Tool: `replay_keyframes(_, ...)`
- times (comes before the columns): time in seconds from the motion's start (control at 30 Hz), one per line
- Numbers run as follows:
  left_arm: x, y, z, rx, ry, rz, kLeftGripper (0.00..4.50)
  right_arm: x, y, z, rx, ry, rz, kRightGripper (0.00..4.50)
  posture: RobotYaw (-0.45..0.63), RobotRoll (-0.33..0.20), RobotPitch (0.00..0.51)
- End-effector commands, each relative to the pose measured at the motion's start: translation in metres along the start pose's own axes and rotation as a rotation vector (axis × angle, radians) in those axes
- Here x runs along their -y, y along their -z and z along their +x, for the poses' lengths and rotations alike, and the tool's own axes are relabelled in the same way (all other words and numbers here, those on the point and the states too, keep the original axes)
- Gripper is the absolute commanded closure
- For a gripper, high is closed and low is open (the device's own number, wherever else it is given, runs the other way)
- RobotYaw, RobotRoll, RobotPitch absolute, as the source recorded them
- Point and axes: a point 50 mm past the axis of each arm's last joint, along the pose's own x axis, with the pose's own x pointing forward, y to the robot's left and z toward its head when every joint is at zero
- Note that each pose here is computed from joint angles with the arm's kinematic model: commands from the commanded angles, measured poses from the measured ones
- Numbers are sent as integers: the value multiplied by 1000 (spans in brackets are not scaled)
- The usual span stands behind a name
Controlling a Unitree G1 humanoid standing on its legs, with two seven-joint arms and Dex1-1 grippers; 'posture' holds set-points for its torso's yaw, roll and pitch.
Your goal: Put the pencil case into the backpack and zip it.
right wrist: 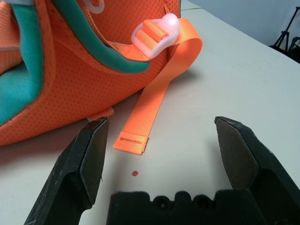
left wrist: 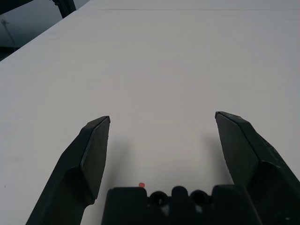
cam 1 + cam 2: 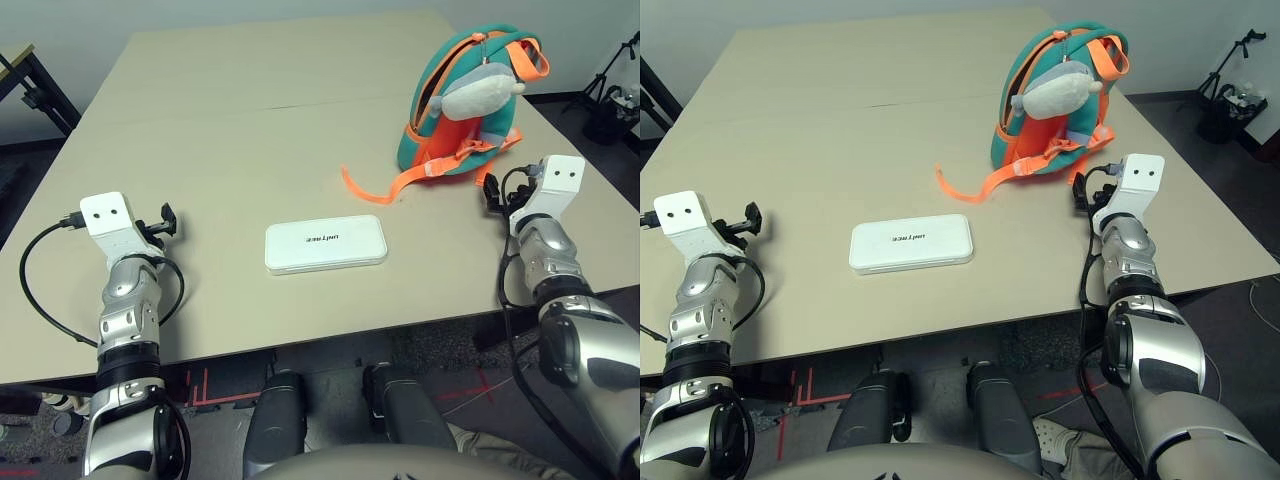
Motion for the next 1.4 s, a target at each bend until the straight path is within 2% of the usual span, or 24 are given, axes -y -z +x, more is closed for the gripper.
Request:
replay_keyframes(0.03,-3,1,-2,3,-7,5,0,-2,-1,1,-6,-11,-6,37,-12,0,90)
replay_keyframes(0.23,6,-4,-2,14,63,-24,0,9,-7,-2,12,-36,-51,37,-11,0,92)
replay_keyframes(0.37,19,-25,-3,106,263,-145,0,24,-16,-10,32,-108,-158,37,-9,0,83)
replay_keyframes(0.5,24,-32,-5,118,388,-195,0,27,-26,-17,46,-220,-170,37,-14,0,75)
replay_keyframes(0.6,24,-37,-7,37,530,-331,0,26,-40,-29,38,-363,-265,644,-59,0,94)
replay_keyframes(0.7,24,-43,-4,-28,628,-388,0,9,-48,-40,19,-508,-344,1685,-74,0,109)
replay_keyframes(0.87,33,-60,-9,-24,843,-507,0,-21,-45,-52,-19,-642,-354,3704,-64,0,108)
replay_keyframes(0.93,39,-62,-12,-57,926,-527,0,-30,-42,-54,-35,-685,-367,4439,-66,0,107)
replay_keyframes(1.07,43,-61,-9,-151,974,-519,0,-36,-36,-52,-59,-709,-390,4477,-60,0,106)
replay_keyframes(1.17,44,-58,-2,-326,981,-593,0,-43,-33,-51,-72,-752,-418,4477,-61,0,107)
replay_keyframes(1.23,48,-59,-7,-461,1075,-709,0,-49,-34,-50,-65,-775,-423,4477,-65,0,103)
replay_keyframes(1.4,57,-57,-14,-649,1188,-751,0,-58,-31,-47,-65,-806,-463,4477,-73,0,99)
